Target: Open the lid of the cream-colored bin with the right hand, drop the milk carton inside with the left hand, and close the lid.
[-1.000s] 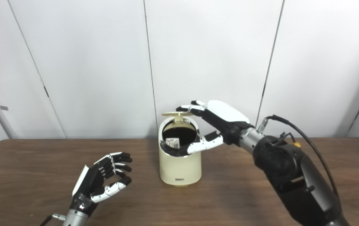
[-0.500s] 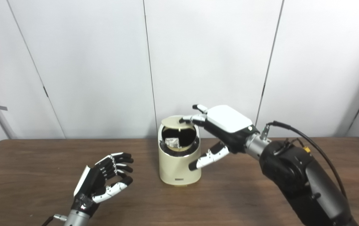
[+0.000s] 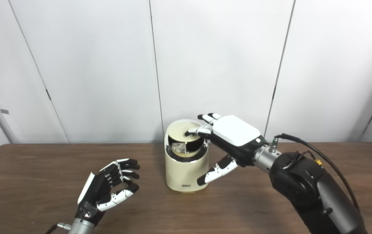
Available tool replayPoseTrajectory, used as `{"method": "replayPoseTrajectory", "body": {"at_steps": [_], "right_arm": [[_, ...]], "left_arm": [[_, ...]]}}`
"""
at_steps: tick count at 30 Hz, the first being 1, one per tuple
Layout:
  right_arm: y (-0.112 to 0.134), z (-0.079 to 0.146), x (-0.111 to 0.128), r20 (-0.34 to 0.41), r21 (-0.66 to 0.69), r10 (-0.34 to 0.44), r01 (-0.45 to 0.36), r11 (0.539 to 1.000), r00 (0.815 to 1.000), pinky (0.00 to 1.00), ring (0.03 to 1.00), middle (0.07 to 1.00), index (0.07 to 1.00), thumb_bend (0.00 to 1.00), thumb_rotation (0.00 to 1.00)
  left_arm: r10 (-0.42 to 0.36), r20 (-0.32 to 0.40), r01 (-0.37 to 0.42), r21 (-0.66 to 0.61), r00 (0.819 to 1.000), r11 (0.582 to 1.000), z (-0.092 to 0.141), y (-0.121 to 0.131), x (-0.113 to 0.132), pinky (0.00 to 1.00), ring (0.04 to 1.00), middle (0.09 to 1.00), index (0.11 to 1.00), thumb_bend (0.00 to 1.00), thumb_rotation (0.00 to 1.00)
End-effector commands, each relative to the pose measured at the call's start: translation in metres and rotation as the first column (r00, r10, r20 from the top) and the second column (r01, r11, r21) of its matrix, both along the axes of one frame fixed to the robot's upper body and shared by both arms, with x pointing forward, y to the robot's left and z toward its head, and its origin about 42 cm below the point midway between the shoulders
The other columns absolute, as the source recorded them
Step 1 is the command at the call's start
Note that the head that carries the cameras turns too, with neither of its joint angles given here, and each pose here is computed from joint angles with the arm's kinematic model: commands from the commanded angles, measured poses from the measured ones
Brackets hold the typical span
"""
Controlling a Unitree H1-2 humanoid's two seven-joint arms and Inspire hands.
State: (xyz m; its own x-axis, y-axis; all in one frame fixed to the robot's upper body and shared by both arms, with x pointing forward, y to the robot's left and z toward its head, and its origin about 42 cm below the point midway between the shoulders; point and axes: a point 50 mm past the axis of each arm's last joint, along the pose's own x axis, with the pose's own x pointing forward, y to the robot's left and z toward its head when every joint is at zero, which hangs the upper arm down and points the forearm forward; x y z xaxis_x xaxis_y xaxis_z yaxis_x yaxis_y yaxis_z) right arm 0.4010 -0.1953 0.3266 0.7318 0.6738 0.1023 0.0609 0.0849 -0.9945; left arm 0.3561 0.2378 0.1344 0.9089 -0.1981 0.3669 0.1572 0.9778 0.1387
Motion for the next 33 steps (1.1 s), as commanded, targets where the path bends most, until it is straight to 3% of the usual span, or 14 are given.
{"method": "replayPoseTrajectory", "body": {"at_steps": [1,17,23,26,33], "right_arm": [[0.005,0.018,-0.001,0.076,0.006,0.030,-0.031,1.000,0.997,1.00,0.985,0.830,0.841,0.71,0.59],[0.011,0.008,-0.004,0.051,-0.002,0.055,-0.055,0.999,0.997,0.99,0.975,0.817,0.837,0.71,0.58],[0.012,0.001,-0.004,0.099,-0.188,0.024,-0.005,0.982,0.995,0.95,0.958,0.827,0.836,0.73,0.60],[0.015,-0.004,-0.003,0.100,-0.286,-0.014,0.042,0.957,0.995,1.00,0.986,0.853,0.848,0.74,0.62],[0.017,-0.013,-0.004,0.088,-0.369,-0.076,0.104,0.924,0.993,0.99,0.988,0.826,0.832,0.81,0.63]], "left_arm": [[0.003,0.016,-0.003,-0.021,1.000,1.000,0.002,-0.003,-0.002,0.47,0.609,0.696,0.723,0.69,0.25],[0.006,0.016,-0.006,-0.026,1.000,1.000,0.003,-0.005,-0.006,0.47,0.610,0.700,0.724,0.71,0.26],[0.010,0.021,-0.010,-0.021,1.000,1.000,0.005,-0.003,-0.006,0.47,0.605,0.696,0.720,0.69,0.25],[0.008,0.020,-0.007,-0.027,1.000,1.000,0.005,-0.003,-0.006,0.46,0.608,0.696,0.720,0.70,0.25],[0.009,0.021,-0.009,-0.024,1.000,1.000,0.007,-0.001,-0.006,0.46,0.605,0.697,0.721,0.70,0.25]]}}
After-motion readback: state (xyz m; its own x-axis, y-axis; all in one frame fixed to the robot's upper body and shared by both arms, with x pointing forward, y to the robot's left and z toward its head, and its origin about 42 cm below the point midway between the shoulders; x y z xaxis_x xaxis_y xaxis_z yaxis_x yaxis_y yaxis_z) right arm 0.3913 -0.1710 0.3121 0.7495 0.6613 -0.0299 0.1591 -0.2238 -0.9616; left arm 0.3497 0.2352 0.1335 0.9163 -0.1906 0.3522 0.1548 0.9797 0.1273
